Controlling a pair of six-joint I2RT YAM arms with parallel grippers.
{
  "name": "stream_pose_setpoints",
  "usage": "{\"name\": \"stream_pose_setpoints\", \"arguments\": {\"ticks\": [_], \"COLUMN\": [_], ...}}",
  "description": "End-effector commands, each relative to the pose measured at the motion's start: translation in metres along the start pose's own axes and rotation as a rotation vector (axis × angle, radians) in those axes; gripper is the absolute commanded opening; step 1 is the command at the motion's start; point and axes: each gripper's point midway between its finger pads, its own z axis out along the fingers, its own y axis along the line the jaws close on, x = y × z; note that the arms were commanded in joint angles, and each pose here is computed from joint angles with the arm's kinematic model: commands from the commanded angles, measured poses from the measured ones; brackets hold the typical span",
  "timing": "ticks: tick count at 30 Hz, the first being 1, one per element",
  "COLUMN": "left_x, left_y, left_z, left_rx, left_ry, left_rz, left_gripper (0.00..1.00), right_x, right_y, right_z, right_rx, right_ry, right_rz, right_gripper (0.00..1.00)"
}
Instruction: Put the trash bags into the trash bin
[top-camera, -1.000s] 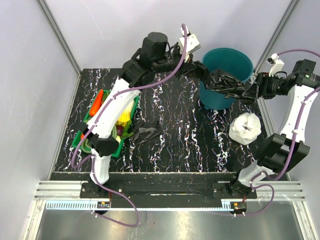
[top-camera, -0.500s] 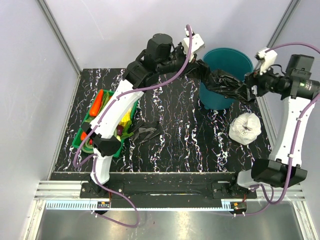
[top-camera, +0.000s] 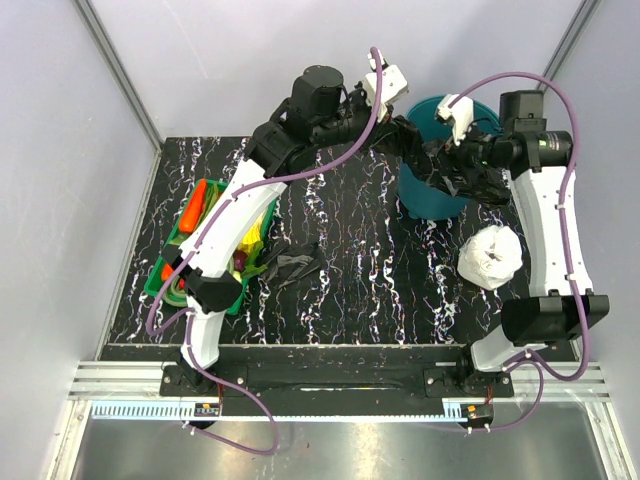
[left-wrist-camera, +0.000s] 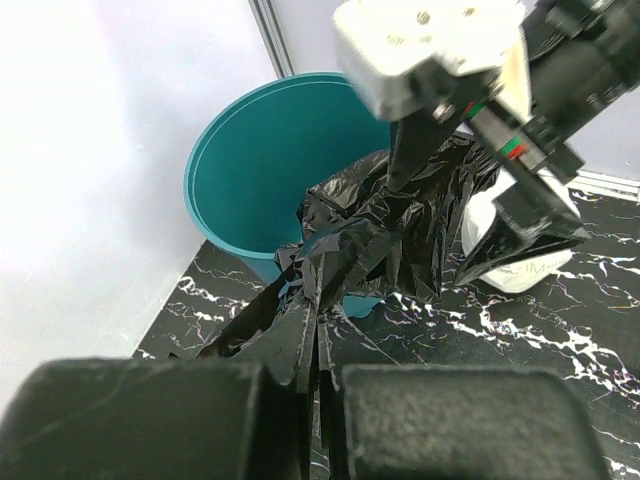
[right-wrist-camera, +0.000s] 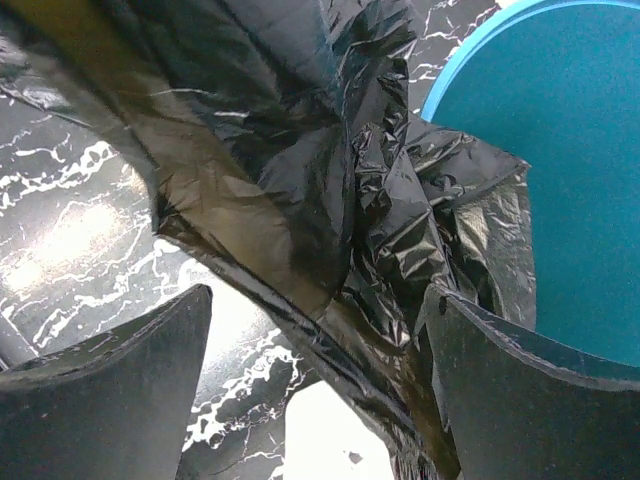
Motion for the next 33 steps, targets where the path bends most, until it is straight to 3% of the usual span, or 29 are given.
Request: {"name": "stream_pose_setpoints", "arguments": {"ticks": [1,4,6,14,20,33], "left_x": [-0.033,-0.033,-0.033,-0.030,-0.026,-0.015], "left_y": [0.005,0.005,0.005,0.007,0.011,0.021], "left_z": [-0.018,-0.018,-0.018,-0.017,-0.015,-0.020], "left_rx": [-0.037,-0.035,-0.038,-0.044,-0.061,-0.092], "left_ry": [-0.082,-0.081,-0.079,-0.073,-0.063,-0.023], "left_rz": [0.022,0.022,0.025,0.027,0.036,0.047], "left_gripper": [0.00,0.00,0.00,0.00,0.03,0.08], "right_x": [-0.010,-0.008,-0.006,-0.006,-0.013,-0.055], "right_y": [-0.004,-0.003,-0.002,-0.001,-0.014,-0.080], "right_z": [0.003,0.010,0.015,0.014,0.003,-0.032], "right_rx": [0.027,0.013,0.003,0.010,0.104,0.429], "right_ry": [0.006,0.016,0.026,0.032,0.035,0.011], "right_rz": [-0.082,-0.089,-0.089,-0.083,-0.085,-0.057], "right_gripper": [0.91,0.88,0.78,0.21,0.00,0.00]}}
